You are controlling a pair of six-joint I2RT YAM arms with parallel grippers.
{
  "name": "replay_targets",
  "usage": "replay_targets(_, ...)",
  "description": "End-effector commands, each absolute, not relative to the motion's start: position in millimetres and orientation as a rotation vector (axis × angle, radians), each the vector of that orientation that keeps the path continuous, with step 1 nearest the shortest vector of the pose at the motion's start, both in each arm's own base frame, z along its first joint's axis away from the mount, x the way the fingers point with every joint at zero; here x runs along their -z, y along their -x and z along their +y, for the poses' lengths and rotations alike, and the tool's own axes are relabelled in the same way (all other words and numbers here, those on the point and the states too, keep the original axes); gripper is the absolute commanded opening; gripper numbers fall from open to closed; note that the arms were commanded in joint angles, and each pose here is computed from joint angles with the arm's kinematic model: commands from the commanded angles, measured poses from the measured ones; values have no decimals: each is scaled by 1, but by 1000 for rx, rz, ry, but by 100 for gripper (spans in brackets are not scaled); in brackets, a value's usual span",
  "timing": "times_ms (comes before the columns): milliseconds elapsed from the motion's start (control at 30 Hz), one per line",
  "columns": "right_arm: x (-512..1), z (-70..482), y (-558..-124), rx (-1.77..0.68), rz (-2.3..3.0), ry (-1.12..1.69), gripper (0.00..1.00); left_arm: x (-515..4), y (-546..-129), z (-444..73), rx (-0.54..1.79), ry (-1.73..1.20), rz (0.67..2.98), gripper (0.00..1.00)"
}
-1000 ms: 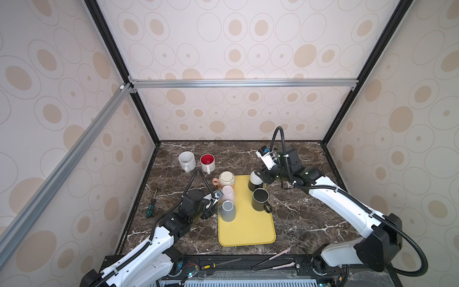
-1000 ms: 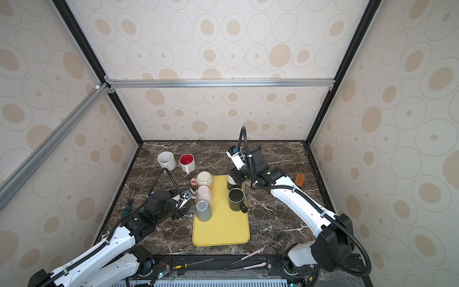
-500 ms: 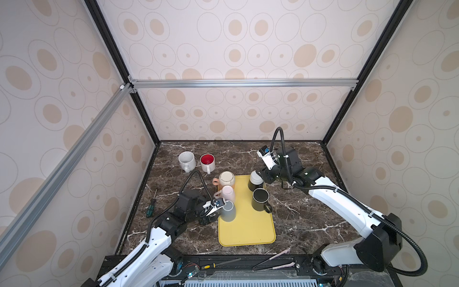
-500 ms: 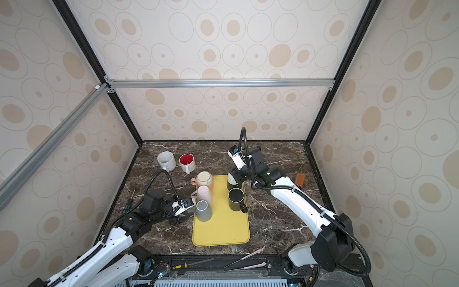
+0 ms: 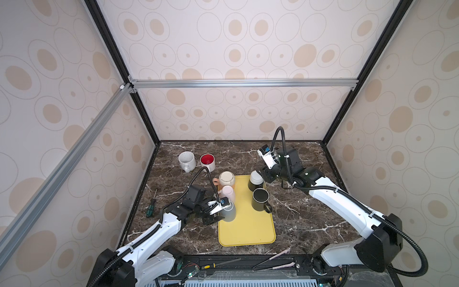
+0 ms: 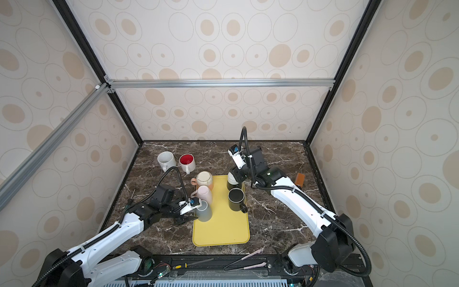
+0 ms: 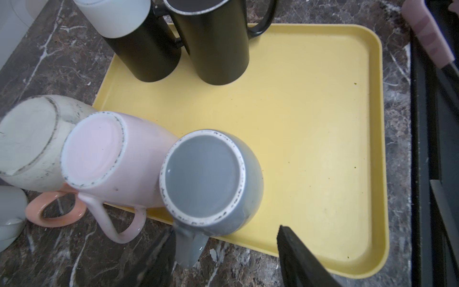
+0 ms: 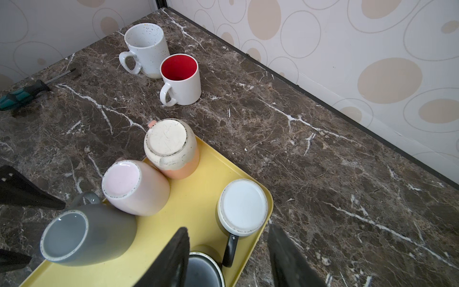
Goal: Turn the mug right side up
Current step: 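Lower the left gripper onto the upside-down grey mug's handle and close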
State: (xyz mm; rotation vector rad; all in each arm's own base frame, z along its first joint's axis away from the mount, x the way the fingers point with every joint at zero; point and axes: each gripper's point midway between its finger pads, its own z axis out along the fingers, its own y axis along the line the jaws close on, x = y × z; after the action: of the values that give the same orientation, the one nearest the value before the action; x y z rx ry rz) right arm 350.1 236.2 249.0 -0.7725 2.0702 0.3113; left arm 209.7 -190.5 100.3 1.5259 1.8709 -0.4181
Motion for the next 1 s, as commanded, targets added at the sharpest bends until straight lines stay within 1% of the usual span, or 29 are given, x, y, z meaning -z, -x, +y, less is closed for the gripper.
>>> replay_targets(0, -249, 236, -351, -293, 2052, 783, 54, -113, -215, -196, 439, -1541, 1828, 65)
replay_targets(267, -249, 236, -349, -303, 2052, 779, 54, -102, -221, -199, 460, -1516, 1888, 64)
replay_targets(367, -250, 235, -349, -308, 2055, 772, 53, -99, -223, -201, 477, -1515, 1901, 59)
replay_targets(567, -253, 234, -349, -297, 2049, 766, 53, -100, -218, -203, 527, -1499, 1940, 56)
replay_targets(633, -254, 234, -350, -298, 2047, 761, 53, -102, -217, -204, 546, -1483, 1948, 54)
replay_targets(800, -253, 235, -349, -311, 2053, 755, 53, -103, -216, -202, 550, -1446, 1978, 52)
replay_targets(900, -254, 235, -350, -314, 2053, 748, 53, -103, -213, -203, 572, -1432, 1989, 47)
replay_targets(967, -255, 234, -350, -314, 2049, 744, 53, -101, -212, -203, 574, -1428, 1999, 46)
